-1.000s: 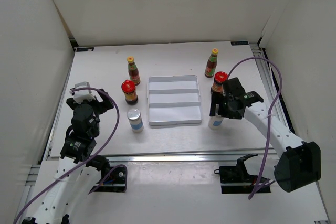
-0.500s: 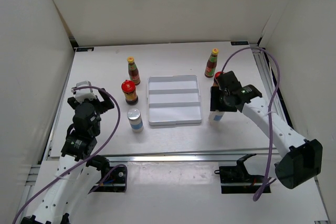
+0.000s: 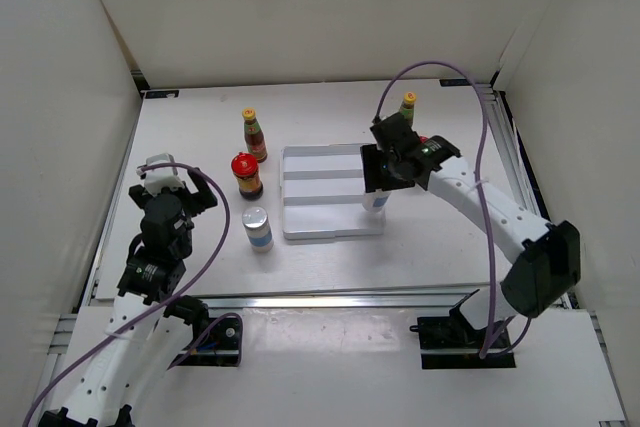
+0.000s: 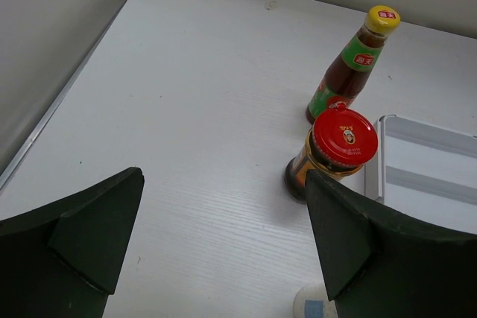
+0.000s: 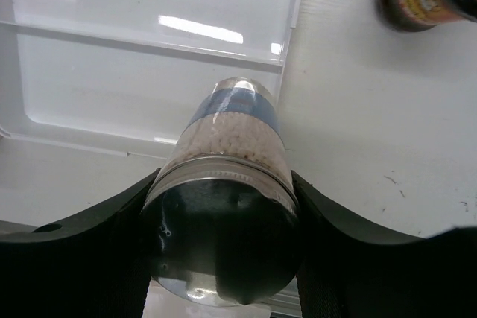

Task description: Organize the condiment bottles

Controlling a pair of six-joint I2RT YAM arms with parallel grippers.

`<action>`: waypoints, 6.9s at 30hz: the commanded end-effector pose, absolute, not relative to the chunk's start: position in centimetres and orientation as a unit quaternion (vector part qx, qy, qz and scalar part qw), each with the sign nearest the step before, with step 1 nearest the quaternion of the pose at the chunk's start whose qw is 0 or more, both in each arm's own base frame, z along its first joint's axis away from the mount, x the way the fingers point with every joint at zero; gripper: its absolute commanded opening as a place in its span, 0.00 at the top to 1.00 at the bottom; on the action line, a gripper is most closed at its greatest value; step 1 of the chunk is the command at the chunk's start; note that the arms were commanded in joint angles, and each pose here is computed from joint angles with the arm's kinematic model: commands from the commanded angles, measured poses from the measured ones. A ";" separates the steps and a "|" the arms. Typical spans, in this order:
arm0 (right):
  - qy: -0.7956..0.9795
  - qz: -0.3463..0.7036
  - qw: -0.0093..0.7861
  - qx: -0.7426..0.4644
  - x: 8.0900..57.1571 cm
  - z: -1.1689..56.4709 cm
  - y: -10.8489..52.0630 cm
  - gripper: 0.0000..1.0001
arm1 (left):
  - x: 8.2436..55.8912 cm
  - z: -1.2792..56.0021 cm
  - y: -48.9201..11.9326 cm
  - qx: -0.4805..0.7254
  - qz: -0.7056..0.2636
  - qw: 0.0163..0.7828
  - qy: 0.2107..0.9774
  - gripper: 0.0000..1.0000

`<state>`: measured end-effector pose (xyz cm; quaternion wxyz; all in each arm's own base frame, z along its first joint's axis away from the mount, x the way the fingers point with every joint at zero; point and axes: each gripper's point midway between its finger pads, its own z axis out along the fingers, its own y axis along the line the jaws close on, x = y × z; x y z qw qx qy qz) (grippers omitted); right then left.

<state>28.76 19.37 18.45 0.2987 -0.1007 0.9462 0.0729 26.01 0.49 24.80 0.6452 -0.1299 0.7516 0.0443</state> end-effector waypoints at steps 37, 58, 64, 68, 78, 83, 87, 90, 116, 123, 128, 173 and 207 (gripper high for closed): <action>0.862 0.166 0.471 -0.088 28.0 30.1 19.0 0.01 | 26.5 22.6 -12.4 0.101 -0.205 0.562 0.795 0.00; 0.879 0.156 0.438 -0.103 27.2 27.2 18.8 0.01 | 27.2 17.3 -13.1 0.100 -0.138 0.463 0.870 0.00; 0.883 0.148 0.433 -0.103 27.2 26.8 18.7 0.01 | 26.6 16.7 -14.1 0.121 -0.151 0.436 0.879 0.07; 0.887 0.144 0.425 -0.104 27.2 26.3 18.7 0.01 | 26.0 15.6 -15.4 0.146 -0.165 0.397 0.891 0.11; 0.890 0.136 0.424 -0.098 27.3 26.2 18.2 0.01 | 25.3 14.3 -16.1 0.162 -0.159 0.368 0.902 0.12; 0.894 0.132 0.417 -0.100 27.3 25.7 18.2 0.01 | 25.4 13.9 -16.0 0.161 -0.150 0.356 0.908 0.19; 0.896 0.128 0.414 -0.096 27.4 25.4 17.9 0.01 | 25.5 13.6 -15.8 0.159 -0.144 0.353 0.911 0.34; 0.898 0.126 0.411 -0.097 27.3 25.0 17.8 0.01 | 25.6 13.6 -15.7 0.158 -0.140 0.354 0.911 0.49; 0.903 0.095 0.413 -0.074 26.2 24.8 14.5 0.01 | 32.9 24.1 -22.1 0.122 -0.190 0.433 0.873 0.89; 0.902 0.089 0.417 -0.061 25.8 25.0 12.6 0.01 | 32.0 19.5 -25.0 0.136 -0.193 0.382 0.893 0.89; 0.906 0.084 0.413 -0.049 26.1 24.8 11.6 0.01 | 32.5 17.5 -25.6 0.134 -0.192 0.381 0.894 0.89; 0.943 0.063 0.321 0.059 41.1 21.4 7.9 0.01 | 27.1 24.4 -5.0 0.049 0.100 0.622 0.775 0.00; 0.966 0.024 0.247 0.074 42.7 14.7 8.2 0.78 | 27.0 24.7 -3.6 0.016 0.127 0.634 0.763 0.00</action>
